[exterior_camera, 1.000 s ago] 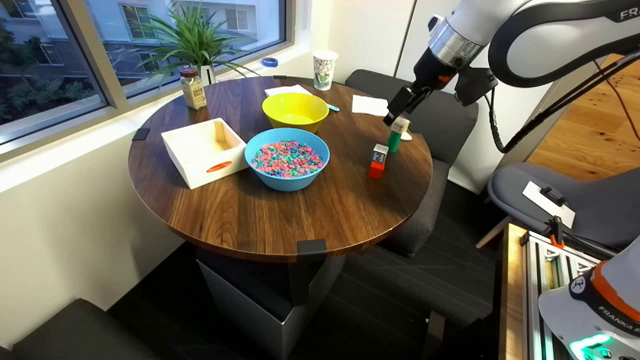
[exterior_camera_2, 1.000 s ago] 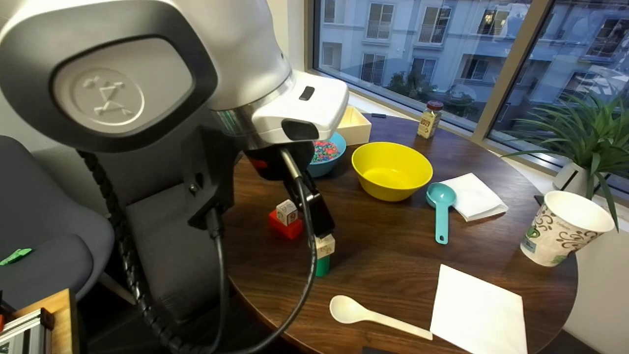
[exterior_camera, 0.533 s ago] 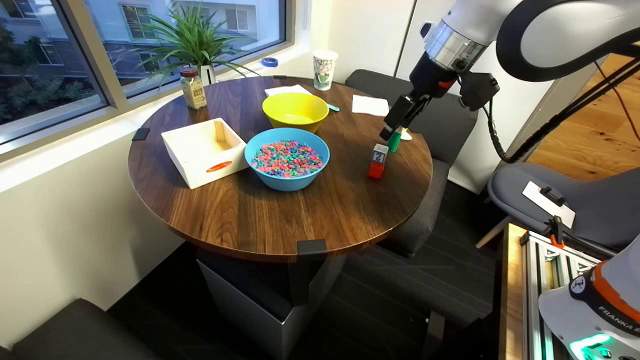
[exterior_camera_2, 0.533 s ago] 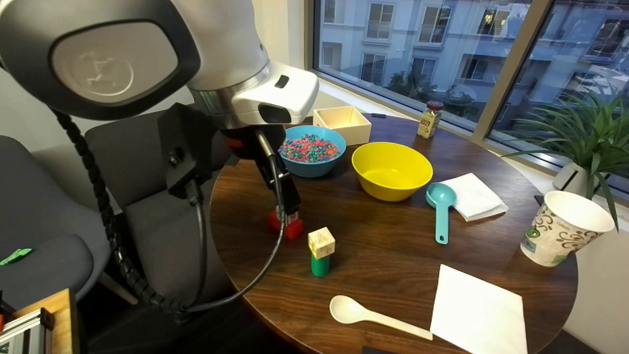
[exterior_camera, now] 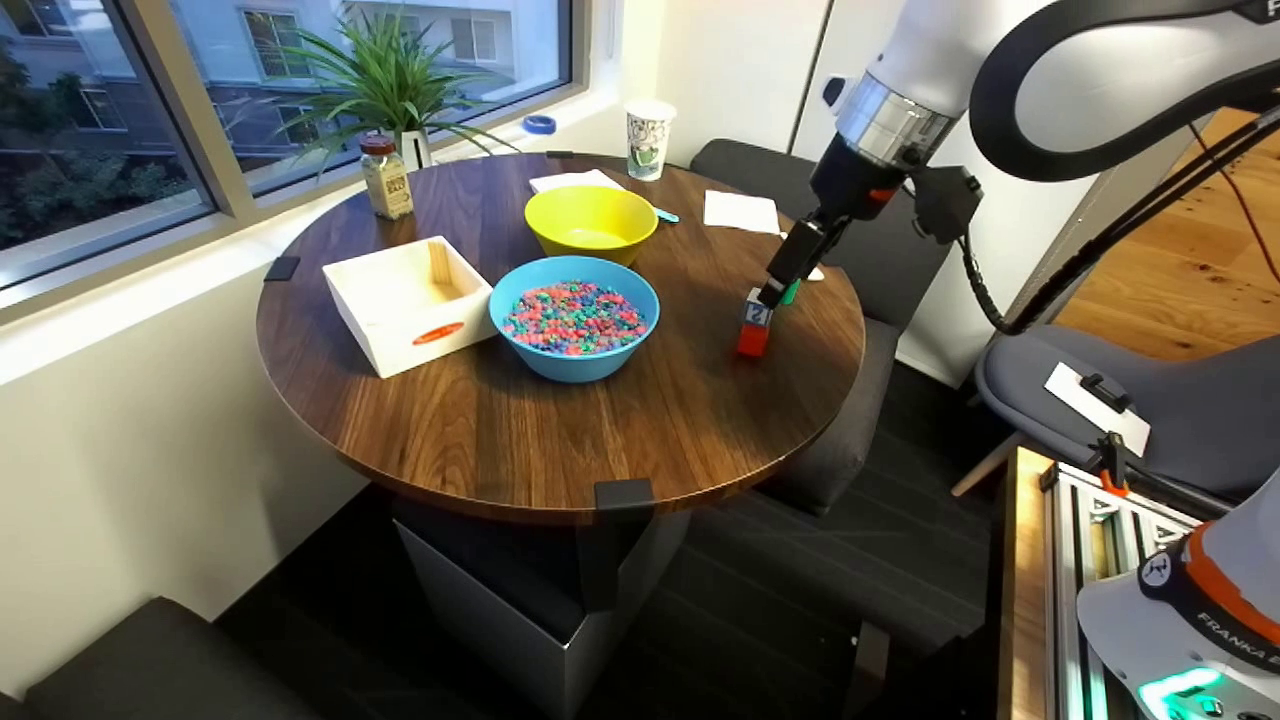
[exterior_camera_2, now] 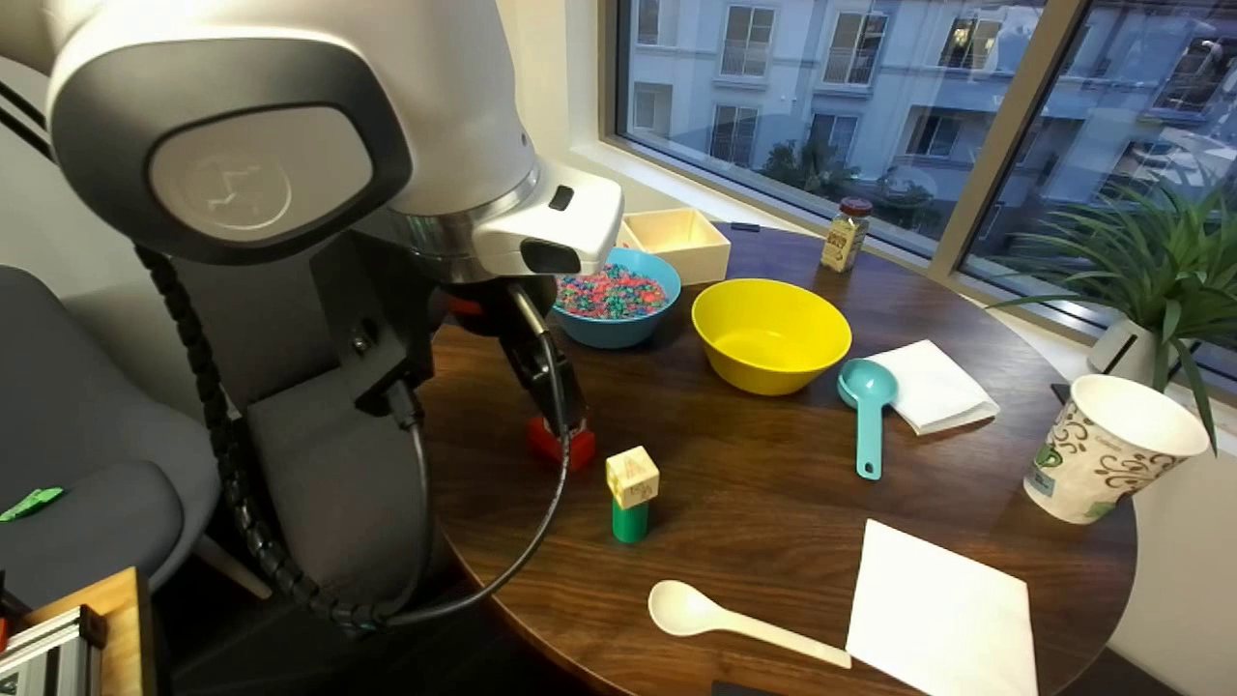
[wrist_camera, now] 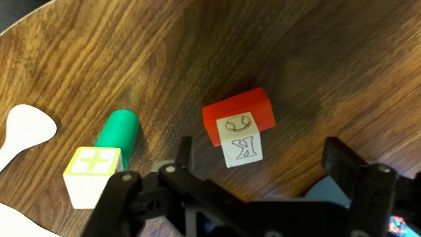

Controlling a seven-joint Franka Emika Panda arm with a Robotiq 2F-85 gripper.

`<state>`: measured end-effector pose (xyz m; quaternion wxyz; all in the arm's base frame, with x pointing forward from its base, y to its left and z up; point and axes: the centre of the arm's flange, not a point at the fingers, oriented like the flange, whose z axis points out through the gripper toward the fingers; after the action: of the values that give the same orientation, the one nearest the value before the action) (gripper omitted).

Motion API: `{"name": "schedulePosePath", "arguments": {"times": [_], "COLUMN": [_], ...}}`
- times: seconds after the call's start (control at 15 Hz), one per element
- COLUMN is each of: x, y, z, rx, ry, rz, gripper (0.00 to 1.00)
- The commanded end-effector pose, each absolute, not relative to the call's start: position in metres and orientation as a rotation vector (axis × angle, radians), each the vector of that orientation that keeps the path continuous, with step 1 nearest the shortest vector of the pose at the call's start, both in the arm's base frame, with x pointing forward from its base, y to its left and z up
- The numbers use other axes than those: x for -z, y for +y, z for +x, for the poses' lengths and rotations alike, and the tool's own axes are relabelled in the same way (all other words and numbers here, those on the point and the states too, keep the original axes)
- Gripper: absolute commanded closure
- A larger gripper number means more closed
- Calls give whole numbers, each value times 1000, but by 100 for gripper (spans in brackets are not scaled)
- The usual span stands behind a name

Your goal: Lift the cylinder plush block, put it on the table, put the two dices and the rectangle blush block on top of the cylinder plush block

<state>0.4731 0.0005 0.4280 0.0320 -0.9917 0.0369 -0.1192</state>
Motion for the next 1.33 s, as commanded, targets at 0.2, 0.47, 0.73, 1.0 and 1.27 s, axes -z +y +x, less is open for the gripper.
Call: {"name": "schedulePosePath", "arguments": {"times": [0.2,0.47,0.73,1.0,1.27], "x": [-408,-405,-399,-395,-393], "y": [0,0,2,4,4], "z": [472,474,475,475,473], "rx": [369,421,448,471,450], "ry": [22,-3,-9,-19,-21], "rz": [-3061,-3080,-3081,-3085,-3091], "gripper": [0,0,0,42,73]}}
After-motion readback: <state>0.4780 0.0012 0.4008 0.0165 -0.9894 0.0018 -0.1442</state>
